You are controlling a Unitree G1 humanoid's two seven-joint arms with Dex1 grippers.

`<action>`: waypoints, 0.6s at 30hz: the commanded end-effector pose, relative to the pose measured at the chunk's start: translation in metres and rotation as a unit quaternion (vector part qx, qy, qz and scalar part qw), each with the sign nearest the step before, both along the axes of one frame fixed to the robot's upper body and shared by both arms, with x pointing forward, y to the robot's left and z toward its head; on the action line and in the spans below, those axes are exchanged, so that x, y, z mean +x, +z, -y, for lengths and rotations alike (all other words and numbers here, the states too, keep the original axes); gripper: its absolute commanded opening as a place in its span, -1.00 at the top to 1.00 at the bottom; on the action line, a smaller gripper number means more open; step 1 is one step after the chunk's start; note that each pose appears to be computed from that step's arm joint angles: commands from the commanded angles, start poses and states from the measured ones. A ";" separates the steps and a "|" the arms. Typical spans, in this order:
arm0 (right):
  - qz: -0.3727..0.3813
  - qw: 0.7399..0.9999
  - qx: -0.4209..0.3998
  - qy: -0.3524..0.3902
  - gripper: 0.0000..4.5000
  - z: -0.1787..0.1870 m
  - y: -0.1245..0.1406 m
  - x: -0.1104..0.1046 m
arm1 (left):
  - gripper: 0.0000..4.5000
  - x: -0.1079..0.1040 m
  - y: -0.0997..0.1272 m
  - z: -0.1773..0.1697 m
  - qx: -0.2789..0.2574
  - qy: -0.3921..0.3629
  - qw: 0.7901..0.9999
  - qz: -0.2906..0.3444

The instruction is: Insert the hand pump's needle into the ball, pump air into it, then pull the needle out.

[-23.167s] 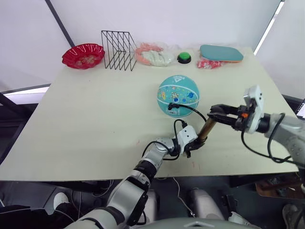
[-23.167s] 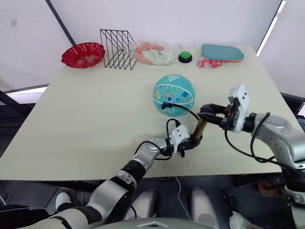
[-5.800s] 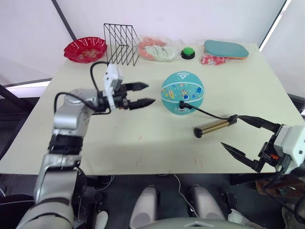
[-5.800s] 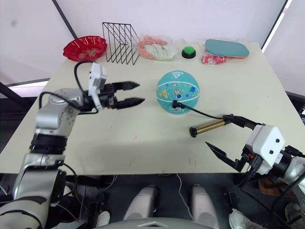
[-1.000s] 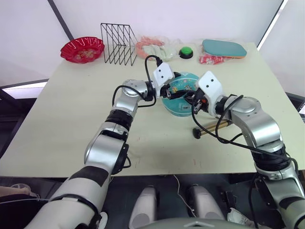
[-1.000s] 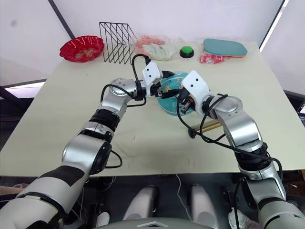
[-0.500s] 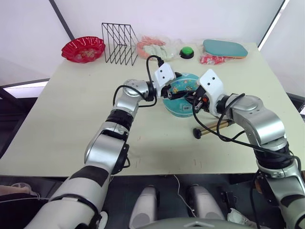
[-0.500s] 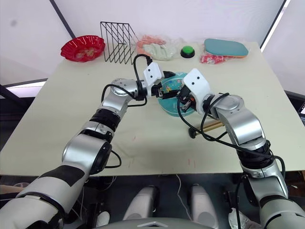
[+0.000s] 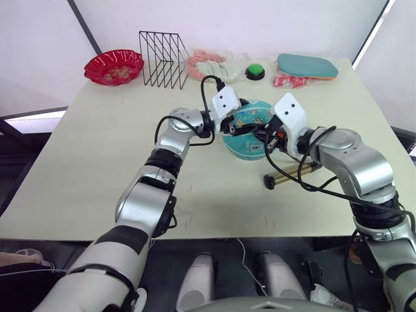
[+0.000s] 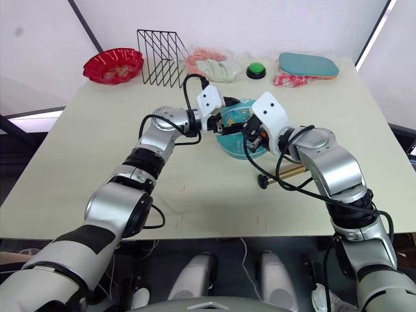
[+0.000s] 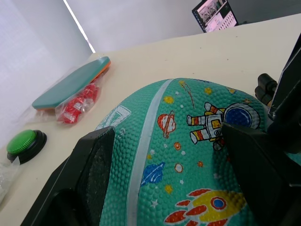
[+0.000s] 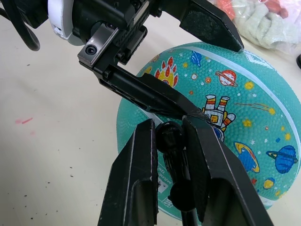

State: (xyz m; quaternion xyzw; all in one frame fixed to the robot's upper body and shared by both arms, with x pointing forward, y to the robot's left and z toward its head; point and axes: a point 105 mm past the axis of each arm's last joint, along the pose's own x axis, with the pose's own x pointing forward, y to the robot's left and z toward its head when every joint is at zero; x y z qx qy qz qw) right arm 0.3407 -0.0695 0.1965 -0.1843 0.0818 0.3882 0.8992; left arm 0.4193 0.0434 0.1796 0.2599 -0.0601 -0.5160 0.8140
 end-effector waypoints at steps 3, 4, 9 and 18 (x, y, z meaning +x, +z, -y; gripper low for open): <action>0.196 0.974 0.056 0.096 0.85 -0.023 0.102 -0.046 | -0.69 -0.003 -0.095 -0.050 0.139 0.082 0.980 -0.114; 0.196 0.974 0.056 0.096 0.85 -0.023 0.102 -0.046 | -0.69 -0.003 -0.095 -0.050 0.140 0.081 0.980 -0.114; 0.196 0.974 0.059 0.099 0.85 -0.023 0.106 -0.049 | -0.69 -0.004 -0.099 -0.051 0.151 0.080 0.979 -0.112; 0.193 0.974 0.061 0.102 0.85 -0.023 0.108 -0.052 | -0.69 -0.005 -0.106 -0.055 0.171 0.084 0.975 -0.110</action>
